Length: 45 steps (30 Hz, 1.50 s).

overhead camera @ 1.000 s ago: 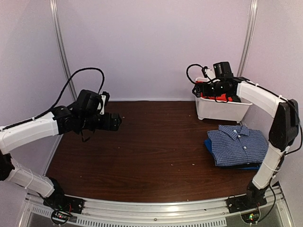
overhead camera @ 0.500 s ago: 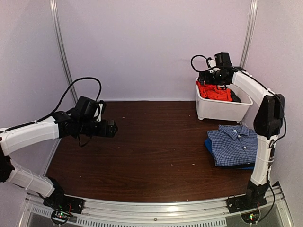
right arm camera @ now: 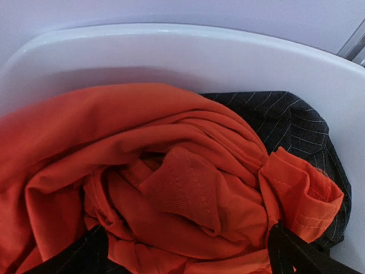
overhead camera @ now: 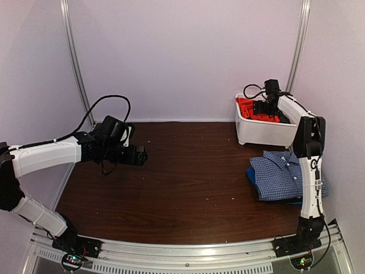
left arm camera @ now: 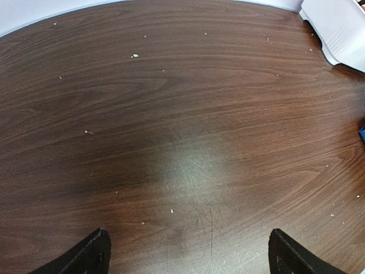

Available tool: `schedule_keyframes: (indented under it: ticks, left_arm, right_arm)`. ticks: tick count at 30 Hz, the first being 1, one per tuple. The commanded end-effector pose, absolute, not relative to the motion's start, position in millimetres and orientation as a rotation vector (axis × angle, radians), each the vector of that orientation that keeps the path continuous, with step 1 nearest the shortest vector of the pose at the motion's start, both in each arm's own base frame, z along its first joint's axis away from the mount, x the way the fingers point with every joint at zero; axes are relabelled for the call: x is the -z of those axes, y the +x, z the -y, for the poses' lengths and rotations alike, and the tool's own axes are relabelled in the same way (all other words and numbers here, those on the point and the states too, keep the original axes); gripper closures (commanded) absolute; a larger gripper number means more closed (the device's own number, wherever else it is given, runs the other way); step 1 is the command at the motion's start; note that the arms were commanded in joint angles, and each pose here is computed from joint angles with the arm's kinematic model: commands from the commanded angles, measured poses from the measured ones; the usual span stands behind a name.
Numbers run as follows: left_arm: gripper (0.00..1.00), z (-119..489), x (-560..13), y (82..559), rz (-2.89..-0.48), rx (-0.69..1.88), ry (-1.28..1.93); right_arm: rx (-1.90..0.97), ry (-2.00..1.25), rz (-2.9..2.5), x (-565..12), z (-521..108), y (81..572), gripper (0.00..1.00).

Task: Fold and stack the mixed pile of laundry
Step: Pick up the crumpled T-shirt from the bin, then place the crumpled T-shirt at the center of the board.

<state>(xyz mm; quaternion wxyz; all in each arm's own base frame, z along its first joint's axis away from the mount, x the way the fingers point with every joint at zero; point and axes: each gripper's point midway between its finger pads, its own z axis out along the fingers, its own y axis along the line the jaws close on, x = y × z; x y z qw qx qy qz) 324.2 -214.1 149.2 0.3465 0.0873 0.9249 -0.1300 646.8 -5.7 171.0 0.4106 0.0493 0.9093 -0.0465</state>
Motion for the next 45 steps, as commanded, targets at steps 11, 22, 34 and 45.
schedule_keyframes:
  ticks: [11,22,34,45]
  left_arm:
    - [0.02,223.7,-170.5,338.6,-2.335,0.389,0.225]
    - [0.02,223.5,-178.7,342.6,-2.3,0.411,0.194]
    - [0.02,203.2,-190.2,353.8,-2.259,0.473,0.102]
    - [0.02,157.8,-202.2,360.6,-2.213,0.526,-0.05]
  right_arm:
    - [0.143,0.138,-2.077,-256.8,14.3,661.2,1.0]
    - [-0.272,0.021,-1.77,-434.8,-42.1,594.9,1.0]
    - [-0.791,-0.294,-1.431,-578.9,-157.4,483.5,1.0]
    - [-1.265,-0.646,-1.159,-641.5,-328.8,351.4,1.0]
